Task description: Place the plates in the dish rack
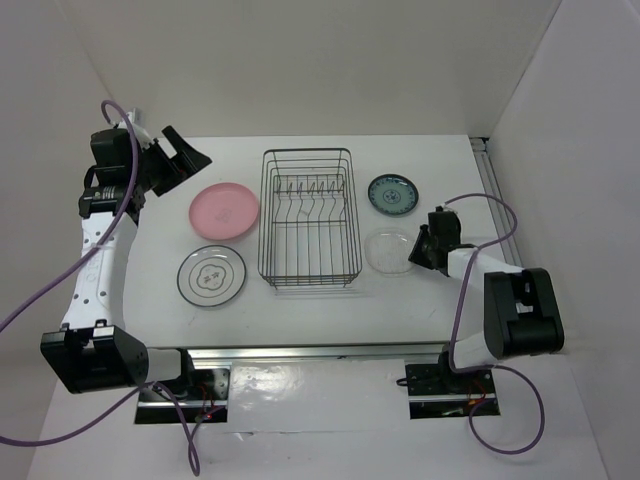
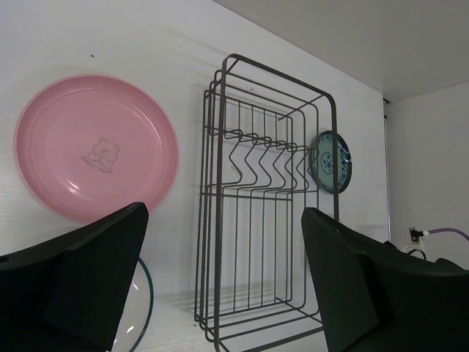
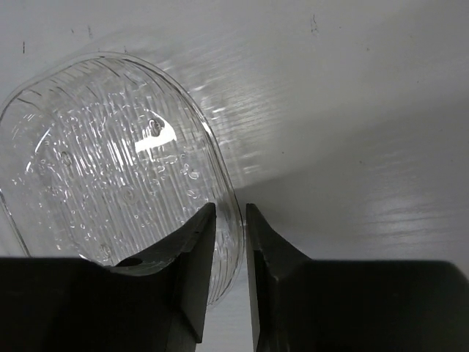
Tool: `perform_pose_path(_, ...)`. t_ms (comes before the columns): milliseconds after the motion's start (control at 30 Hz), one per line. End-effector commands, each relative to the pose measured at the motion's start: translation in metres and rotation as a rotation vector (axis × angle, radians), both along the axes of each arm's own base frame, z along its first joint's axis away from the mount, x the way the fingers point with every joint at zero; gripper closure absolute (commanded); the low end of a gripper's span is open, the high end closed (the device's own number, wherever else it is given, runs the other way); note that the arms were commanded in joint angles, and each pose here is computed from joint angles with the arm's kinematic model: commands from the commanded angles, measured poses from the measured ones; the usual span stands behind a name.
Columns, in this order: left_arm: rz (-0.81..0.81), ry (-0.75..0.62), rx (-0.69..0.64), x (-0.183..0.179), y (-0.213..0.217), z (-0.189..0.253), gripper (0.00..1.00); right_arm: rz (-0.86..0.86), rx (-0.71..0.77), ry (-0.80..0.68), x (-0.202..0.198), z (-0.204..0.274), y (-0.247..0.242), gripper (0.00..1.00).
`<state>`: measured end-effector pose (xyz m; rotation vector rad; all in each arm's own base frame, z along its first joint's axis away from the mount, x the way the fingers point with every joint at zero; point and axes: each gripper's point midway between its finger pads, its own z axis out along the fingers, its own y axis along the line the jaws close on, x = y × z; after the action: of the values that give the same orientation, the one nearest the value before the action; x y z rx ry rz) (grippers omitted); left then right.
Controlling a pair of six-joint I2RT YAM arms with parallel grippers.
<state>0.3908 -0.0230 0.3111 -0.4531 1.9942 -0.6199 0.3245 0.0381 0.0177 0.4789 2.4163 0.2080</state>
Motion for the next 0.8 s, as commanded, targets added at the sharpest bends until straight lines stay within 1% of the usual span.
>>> perform_pose_path(0,-0.030,-0.073,0.004,0.001,-0.003,0.021,0.00,-0.004,-0.031,0.020,0.000,-0.006,-0.001,0.71)
perform_pose_path(33,-0.030,-0.073,0.004,0.001,-0.003,0.021,0.00,-0.011,-0.041,0.030,-0.002,-0.008,-0.003,0.71)
perform_pose_path(100,-0.030,-0.073,0.004,0.001,-0.003,0.021,0.00,-0.018,-0.049,0.020,0.001,-0.005,-0.005,0.81)
perform_pose_path(133,-0.021,-0.073,0.004,0.002,0.001,0.021,0.00,-0.027,-0.061,0.030,-0.001,-0.006,-0.008,0.81)
perform_pose_path(167,-0.021,-0.073,0.004,0.002,0.001,0.021,0.00,-0.035,-0.056,0.040,-0.003,-0.007,-0.008,0.85)
perform_pose_path(200,-0.021,-0.073,0.004,0.002,0.001,0.021,0.00,-0.043,-0.066,0.040,-0.003,-0.007,-0.010,0.95)
perform_pose_path(233,-0.021,-0.073,0.004,0.002,0.001,0.021,0.00,-0.051,-0.076,0.039,-0.003,-0.007,-0.012,1.00)
perform_pose_path(267,-0.021,-0.073,0.004,0.002,0.001,0.021,0.00,-0.056,-0.085,0.050,-0.004,-0.007,-0.014,1.00)
perform_pose_path(300,-0.021,-0.073,0.004,0.002,0.001,0.021,0.00,-0.076,-0.080,0.022,-0.001,0.002,-0.015,1.00)
perform_pose_path(400,-0.012,-0.064,0.003,0.001,0.004,0.017,0.00,-0.120,-0.107,0.002,0.000,0.016,-0.021,1.00)
perform_pose_path(467,-0.001,-0.054,0.006,0.004,0.006,0.013,0.00,-0.153,-0.145,0.009,-0.003,0.023,-0.027,1.00)
perform_pose_path(533,0.011,-0.053,0.011,0.005,0.008,0.013,0.00,-0.212,-0.177,-0.020,0.002,0.040,-0.037,1.00)
perform_pose_path(567,0.011,-0.042,0.009,0.007,0.009,0.009,0.00,-0.242,-0.195,-0.004,-0.003,0.043,-0.043,1.00)
perform_pose_path(633,0.020,-0.023,0.011,0.008,0.011,0.003,0.00,-0.310,-0.214,-0.060,0.003,0.068,-0.050,1.00)
perform_pose_path(667,0.020,-0.008,0.008,0.011,0.011,-0.003,0.00,-0.327,-0.227,-0.057,0.000,0.073,-0.051,1.00)
perform_pose_path(700,0.007,0.004,0.009,0.013,0.010,-0.008,0.00,-0.351,-0.221,-0.109,0.006,0.094,-0.053,1.00)
perform_pose_path(767,-0.011,0.020,-0.003,0.016,0.008,-0.014,0.00,-0.389,-0.256,-0.142,0.006,0.115,-0.055,1.00)
